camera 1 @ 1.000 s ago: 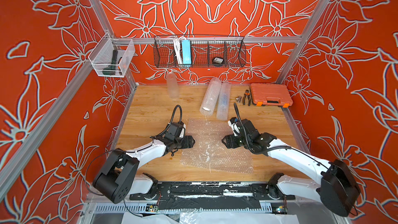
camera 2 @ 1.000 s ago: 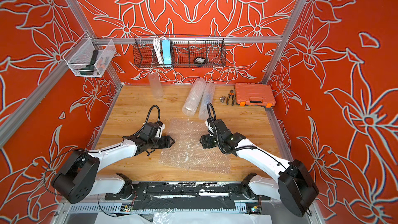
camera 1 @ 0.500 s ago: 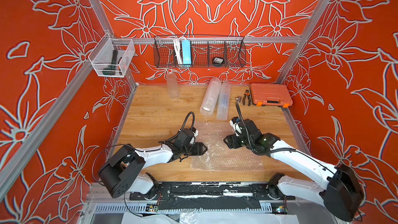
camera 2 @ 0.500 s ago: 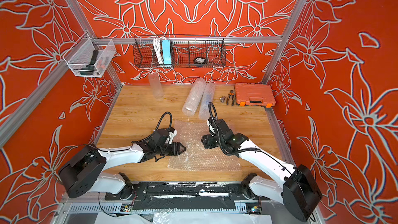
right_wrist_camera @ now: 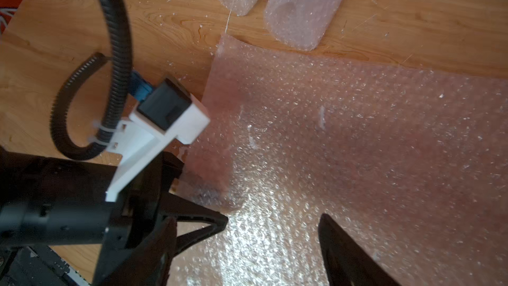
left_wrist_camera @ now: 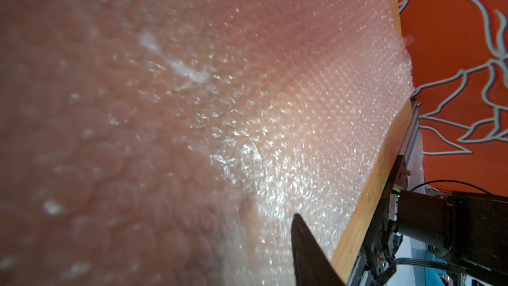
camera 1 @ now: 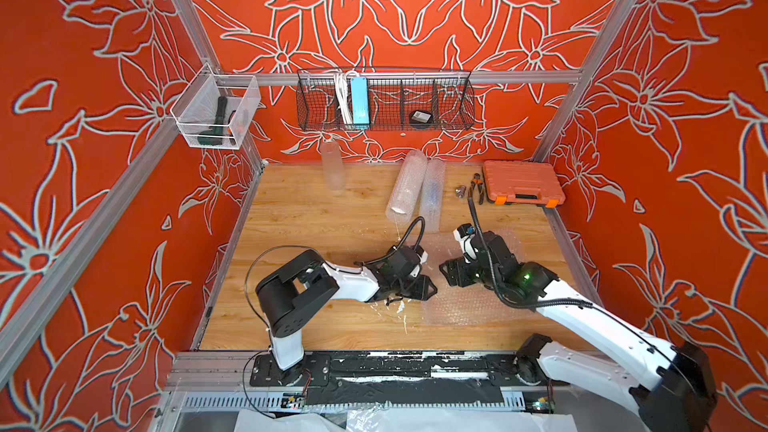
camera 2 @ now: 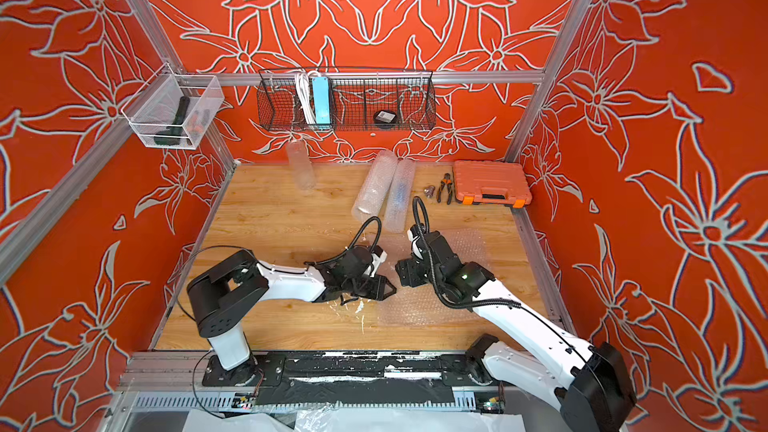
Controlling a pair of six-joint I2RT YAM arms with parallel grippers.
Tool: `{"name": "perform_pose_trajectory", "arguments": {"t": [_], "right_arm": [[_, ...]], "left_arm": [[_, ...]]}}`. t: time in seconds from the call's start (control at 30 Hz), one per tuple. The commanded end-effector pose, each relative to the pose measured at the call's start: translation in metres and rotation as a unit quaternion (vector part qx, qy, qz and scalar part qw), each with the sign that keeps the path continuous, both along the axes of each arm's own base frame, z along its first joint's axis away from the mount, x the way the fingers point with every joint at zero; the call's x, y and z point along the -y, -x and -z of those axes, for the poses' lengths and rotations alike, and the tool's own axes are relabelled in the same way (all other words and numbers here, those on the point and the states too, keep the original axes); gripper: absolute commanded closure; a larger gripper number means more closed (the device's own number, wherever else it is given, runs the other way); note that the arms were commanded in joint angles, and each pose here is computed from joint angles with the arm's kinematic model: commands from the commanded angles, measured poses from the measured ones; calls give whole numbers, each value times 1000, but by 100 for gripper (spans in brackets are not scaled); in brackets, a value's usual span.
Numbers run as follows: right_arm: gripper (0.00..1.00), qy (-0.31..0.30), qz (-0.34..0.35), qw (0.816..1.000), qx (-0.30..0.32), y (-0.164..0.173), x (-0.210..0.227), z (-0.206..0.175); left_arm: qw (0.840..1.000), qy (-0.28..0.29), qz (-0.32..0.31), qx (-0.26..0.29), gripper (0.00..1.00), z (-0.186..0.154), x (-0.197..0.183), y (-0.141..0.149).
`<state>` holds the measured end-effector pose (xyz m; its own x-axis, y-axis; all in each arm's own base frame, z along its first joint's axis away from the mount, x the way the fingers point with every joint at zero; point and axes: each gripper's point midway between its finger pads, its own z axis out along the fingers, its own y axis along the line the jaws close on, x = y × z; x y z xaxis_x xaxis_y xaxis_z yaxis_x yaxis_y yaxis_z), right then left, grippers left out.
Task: Unwrap the vase from the bubble wrap
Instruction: Move the bubble wrap to the center of the board.
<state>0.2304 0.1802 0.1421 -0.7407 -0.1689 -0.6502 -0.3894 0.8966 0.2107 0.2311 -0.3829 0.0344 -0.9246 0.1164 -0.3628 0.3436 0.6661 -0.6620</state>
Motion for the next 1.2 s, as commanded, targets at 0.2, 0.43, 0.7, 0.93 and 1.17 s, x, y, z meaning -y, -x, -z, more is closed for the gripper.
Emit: {"name": "perform_pose_trajectory", "arguments": {"t": [0.2,0.43,0.7,0.93,1.17], "right_arm": [[18,13,49,998,38,-4,28,-27],[18,7,55,998,43,-1,34,-31],[18,-7,63,996,60,-1,37,-45],[18,-13,60,997,54,-5,34,-45],[17,-14,56,998,38,-9,30,-35]], "left_arm": [[998,-8,61,-24,61,25,56,10],[995,14,96,-1,52,8,93,2],[991,-38,80,96,6,-36,54,-8],[978,-124,28,164,3,-72,-7,-39],[959,-160,-81,222,3,-118,-93,-131]]}}
